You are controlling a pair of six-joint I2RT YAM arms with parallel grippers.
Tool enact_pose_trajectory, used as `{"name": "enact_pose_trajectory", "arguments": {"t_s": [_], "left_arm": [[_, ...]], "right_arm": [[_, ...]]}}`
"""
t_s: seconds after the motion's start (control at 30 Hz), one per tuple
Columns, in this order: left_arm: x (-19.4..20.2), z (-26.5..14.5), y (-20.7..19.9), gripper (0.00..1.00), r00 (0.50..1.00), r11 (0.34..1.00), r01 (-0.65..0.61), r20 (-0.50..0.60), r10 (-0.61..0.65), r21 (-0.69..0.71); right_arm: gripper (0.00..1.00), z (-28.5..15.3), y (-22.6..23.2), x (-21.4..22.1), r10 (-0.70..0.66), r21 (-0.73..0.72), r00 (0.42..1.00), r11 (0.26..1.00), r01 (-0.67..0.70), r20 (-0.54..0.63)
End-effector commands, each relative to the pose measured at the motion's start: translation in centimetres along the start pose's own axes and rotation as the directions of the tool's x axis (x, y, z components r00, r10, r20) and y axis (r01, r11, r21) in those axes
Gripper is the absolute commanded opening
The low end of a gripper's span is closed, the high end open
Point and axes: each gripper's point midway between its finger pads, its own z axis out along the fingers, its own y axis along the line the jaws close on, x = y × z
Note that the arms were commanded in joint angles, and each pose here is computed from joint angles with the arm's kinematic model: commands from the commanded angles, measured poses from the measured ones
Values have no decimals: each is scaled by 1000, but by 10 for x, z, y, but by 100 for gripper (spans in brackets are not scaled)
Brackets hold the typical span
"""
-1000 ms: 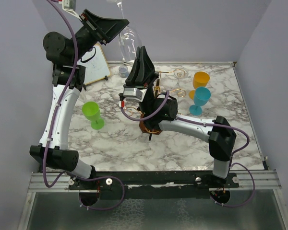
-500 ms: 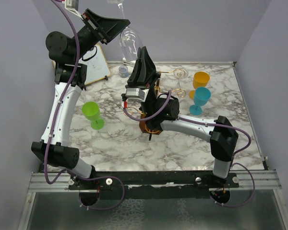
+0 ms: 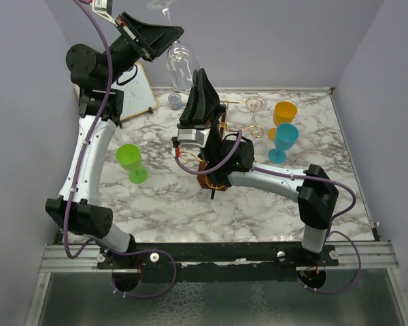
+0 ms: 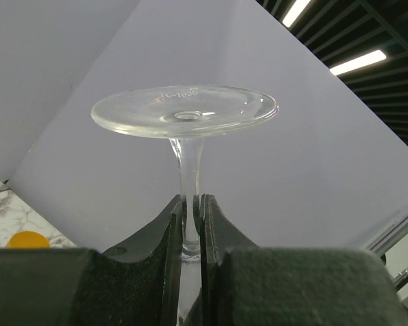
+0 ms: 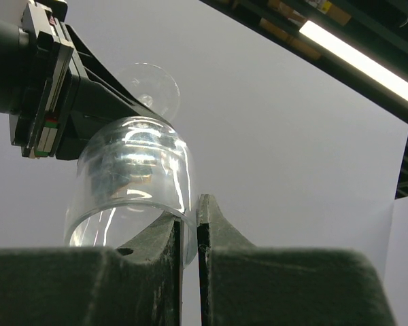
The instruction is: Place the wine glass upside down on the wine glass rack
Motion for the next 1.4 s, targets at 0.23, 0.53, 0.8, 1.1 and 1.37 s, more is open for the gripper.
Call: {"name": "enact_pose_trajectory", "arguments": {"t_s": [0.23, 0.53, 0.8, 1.1, 1.37], "left_arm": [[-3, -7, -47, 0, 994, 989, -110, -12, 112, 100], [-48, -16, -48, 0, 974, 974, -223, 38, 222, 41], [-78, -17, -49, 0, 881, 885, -465, 84, 466, -33], [-90, -44, 33, 0, 500, 478, -842, -27, 866, -249], [-25, -73, 142, 0, 422, 417, -906, -213, 881, -74]], "right_arm": [[10, 1, -48, 0, 48, 166, 999, 985, -50, 17], [64, 7, -53, -13, 155, 102, 986, 982, -161, 68], [81, -1, -54, -23, 218, -23, 972, 976, -216, 84], [99, 8, -80, -15, 465, -189, 847, 835, -516, -258], [99, -25, -93, 18, 411, -150, 684, 784, -603, -603]]}}
